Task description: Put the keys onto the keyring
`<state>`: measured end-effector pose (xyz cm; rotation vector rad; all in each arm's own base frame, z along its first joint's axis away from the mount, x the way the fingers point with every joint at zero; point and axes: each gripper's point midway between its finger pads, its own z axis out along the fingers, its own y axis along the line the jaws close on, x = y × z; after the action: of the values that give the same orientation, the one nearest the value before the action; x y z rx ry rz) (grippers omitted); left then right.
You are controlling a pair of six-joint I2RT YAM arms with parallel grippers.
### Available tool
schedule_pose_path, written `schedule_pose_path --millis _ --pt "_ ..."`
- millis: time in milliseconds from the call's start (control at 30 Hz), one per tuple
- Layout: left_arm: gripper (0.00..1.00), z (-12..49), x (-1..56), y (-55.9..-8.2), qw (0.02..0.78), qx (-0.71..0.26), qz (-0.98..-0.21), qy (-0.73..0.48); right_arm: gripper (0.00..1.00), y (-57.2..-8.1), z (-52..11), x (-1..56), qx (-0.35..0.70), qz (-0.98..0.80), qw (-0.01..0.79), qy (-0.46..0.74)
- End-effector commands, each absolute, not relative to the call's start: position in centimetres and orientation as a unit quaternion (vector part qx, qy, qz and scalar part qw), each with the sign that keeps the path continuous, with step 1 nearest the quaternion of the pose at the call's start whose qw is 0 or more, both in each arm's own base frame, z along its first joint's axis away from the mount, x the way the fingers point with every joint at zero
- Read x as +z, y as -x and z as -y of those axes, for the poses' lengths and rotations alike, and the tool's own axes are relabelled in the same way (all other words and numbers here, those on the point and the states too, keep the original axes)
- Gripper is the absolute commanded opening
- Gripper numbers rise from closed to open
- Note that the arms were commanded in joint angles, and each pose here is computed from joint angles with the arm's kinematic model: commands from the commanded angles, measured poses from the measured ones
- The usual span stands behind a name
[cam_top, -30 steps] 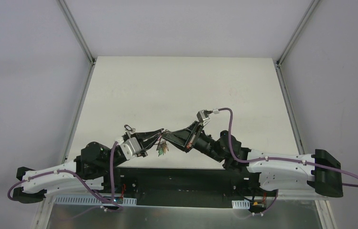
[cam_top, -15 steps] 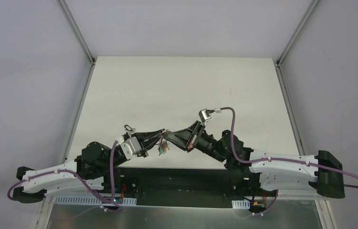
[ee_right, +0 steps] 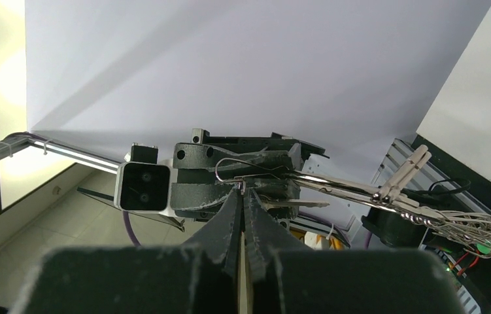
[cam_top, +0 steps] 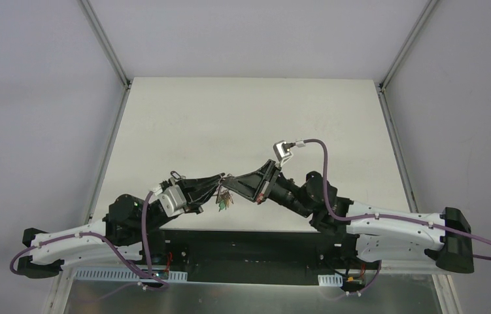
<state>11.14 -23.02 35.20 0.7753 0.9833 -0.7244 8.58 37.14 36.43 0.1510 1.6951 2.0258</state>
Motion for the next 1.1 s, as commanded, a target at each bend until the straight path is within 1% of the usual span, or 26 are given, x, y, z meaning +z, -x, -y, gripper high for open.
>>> schedule_pose_path --millis 0,533,767,967,1067 --pt "0.0 24.6 33.3 -10.5 0.721 -0.34 -0.462 -0.389 0.0 -7.6 -35.2 45.2 0.806 -0.527 0.268 -0.034" --pt "0.0 24.7 32.4 -10.6 0.713 -0.345 -0.474 -0.385 0.0 -6.1 -35.7 49.6 0.813 -0.507 0.285 0.021" --pt "0.0 24.3 32.5 -10.5 0.713 -0.35 -0.473 -0.38 0.0 -5.9 -35.7 49.4 0.81 -0.51 0.288 0.022" --pt "0.0 24.3 32.2 -10.7 0.701 -0.342 -0.494 -0.384 0.0 -5.9 -35.3 48.5 0.804 -0.518 0.291 0.015" --pt "0.14 24.1 32.0 -10.9 0.695 -0.337 -0.505 -0.384 0.0 -5.7 -35.1 48.5 0.804 -0.518 0.293 0.016"
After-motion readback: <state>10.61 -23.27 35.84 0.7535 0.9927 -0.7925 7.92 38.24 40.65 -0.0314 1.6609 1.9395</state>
